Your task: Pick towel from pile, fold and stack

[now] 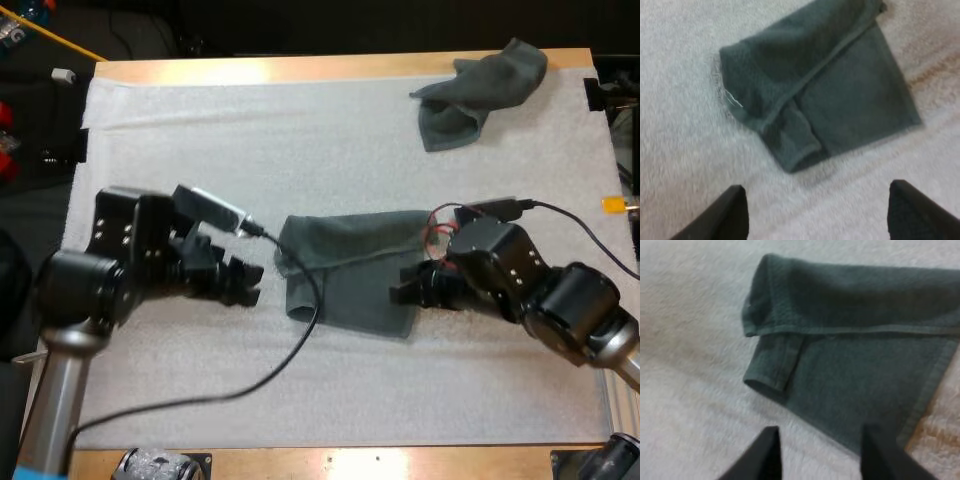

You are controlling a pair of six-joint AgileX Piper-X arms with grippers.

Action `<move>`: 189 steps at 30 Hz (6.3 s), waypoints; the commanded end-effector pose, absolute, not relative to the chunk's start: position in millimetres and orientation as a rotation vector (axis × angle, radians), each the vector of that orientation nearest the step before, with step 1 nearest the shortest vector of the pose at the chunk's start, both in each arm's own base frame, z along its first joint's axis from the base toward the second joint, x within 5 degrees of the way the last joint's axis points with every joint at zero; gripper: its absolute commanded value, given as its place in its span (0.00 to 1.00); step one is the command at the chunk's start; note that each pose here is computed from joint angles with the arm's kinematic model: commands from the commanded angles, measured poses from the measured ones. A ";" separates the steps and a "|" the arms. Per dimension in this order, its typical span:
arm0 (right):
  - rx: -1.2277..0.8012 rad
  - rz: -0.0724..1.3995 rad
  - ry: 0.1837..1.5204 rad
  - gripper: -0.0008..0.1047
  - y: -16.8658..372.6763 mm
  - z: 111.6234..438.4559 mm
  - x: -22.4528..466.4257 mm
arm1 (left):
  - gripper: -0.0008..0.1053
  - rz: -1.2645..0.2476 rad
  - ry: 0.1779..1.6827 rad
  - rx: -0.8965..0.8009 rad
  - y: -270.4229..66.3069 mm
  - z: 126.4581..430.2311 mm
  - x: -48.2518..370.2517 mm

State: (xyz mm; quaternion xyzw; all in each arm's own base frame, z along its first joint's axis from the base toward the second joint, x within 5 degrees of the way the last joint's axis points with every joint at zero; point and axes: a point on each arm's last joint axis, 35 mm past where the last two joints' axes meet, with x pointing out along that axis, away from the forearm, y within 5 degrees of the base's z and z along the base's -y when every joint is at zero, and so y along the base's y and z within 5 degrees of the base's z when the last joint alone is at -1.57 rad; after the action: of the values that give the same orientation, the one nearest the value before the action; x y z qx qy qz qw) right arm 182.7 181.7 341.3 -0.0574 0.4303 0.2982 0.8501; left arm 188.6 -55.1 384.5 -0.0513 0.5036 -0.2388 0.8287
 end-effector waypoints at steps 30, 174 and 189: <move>-0.117 0.750 1.015 0.01 272.6 241.9 238.5 | 0.55 -0.459 1.108 -0.152 -39.1 365.1 121.5; -0.289 0.300 1.116 0.01 247.7 218.5 383.3 | 0.55 -0.433 1.256 -0.175 -38.7 329.2 118.6; -0.249 0.424 1.220 0.01 286.8 187.5 361.8 | 0.55 -0.440 1.218 -0.173 -33.7 335.2 96.0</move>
State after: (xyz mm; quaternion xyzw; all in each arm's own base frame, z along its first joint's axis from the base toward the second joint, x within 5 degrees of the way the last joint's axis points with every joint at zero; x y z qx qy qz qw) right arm 361.7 286.5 185.2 -0.1219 0.5668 0.1945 0.7912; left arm 98.6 -34.6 334.2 -0.0757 0.5633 -0.2078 0.7961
